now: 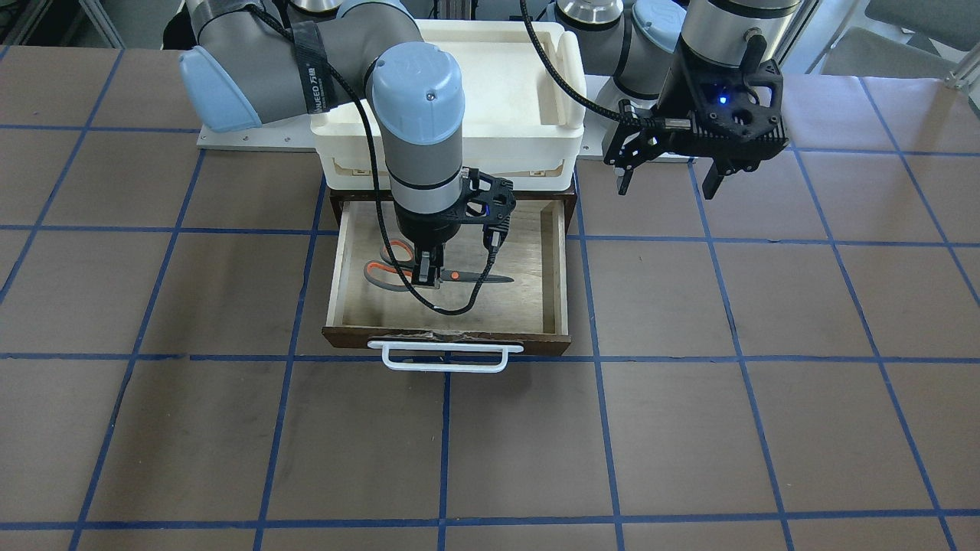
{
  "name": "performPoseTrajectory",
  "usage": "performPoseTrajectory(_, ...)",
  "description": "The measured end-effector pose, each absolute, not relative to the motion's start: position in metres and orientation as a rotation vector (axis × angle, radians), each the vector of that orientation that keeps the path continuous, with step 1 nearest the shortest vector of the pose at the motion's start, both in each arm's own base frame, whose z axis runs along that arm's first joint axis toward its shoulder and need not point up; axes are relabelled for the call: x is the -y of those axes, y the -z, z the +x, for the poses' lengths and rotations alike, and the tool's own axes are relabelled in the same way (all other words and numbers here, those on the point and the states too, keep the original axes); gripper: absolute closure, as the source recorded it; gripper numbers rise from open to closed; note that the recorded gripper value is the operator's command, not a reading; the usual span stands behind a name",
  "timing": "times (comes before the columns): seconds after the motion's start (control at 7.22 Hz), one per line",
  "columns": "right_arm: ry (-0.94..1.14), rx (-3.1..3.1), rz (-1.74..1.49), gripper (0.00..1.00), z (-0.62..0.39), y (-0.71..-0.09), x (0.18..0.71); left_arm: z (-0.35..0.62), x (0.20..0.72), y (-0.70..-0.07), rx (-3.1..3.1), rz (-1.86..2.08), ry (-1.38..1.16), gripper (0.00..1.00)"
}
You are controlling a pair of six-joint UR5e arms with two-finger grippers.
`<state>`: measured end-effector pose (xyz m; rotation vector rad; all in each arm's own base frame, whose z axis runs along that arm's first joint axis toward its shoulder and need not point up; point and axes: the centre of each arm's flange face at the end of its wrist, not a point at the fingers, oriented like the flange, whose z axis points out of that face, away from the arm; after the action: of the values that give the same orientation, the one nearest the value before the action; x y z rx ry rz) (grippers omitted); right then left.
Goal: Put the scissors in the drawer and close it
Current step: 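Lower the scissors into the drawer and open the right gripper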
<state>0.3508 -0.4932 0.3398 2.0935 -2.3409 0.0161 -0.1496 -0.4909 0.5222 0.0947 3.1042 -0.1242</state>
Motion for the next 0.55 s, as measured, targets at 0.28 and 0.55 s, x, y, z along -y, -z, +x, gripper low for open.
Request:
performPoseTrajectory(0.28,0.016,2.345,2.103,1.0,0.349,-0.324,0.487,-0.149,0.492,-0.521,-3.106,0.091,0.124,0.0)
performPoseTrajectory(0.55,0.01,2.343,2.105,1.0,0.35,-0.313,0.488,-0.148,0.492,-0.522,-3.108,0.093,0.129,0.0)
